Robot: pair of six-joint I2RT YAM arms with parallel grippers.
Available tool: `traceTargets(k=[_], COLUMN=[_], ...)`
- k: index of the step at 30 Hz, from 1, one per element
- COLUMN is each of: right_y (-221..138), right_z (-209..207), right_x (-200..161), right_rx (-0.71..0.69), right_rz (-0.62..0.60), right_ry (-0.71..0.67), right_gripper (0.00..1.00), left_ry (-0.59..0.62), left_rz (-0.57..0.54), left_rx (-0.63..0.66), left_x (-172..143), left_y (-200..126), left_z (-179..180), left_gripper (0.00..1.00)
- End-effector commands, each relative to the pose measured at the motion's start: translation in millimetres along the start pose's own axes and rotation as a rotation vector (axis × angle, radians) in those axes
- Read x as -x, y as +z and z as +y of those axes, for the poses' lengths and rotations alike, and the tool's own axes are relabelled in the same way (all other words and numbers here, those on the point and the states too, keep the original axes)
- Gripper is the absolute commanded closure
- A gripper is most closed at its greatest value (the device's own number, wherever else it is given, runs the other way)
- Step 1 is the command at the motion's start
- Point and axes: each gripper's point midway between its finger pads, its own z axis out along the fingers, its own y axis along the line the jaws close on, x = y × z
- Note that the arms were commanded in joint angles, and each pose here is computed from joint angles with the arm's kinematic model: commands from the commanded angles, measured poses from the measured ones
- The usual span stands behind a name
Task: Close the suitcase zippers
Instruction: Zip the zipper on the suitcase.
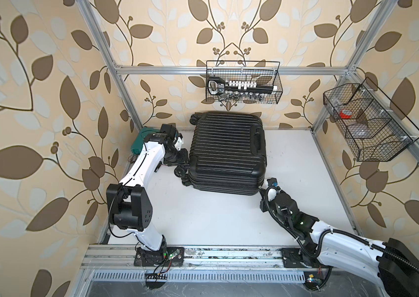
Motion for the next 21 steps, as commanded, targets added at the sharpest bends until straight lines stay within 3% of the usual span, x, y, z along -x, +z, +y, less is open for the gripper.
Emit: traceTargets(k=[1, 5, 16, 21], right_y=[-3.1, -6.3, -19.9, -24.0], right_z=[27.3, 32.2, 64.1, 72.8], right_x=[6.8, 12.9, 15.2, 15.6], right_rx=[0.216, 0.331, 0.535, 0.592], right_rz=[-0.013, -0.017, -0.017, -0.015], right_ry=[0.036, 0.056, -0.032, -0.053], right_gripper=[1.0, 1.0, 1.0, 1.0], left_ry=[0.044, 0.063, 0.08, 0.071], left_rz=[0.068, 0.026, -0.025, -0.012], left_rx=[-0.176, -0.154, -0.33, -0.35], left_x=[-29.8, -26.5, -31.8, -35.2], left_y=[-6.3, -6.9, -7.4, -4.7], left_z=[-42.9, -39.0, -65.3, -66.8], left_gripper=[0.46, 0.46, 0.51, 0.52])
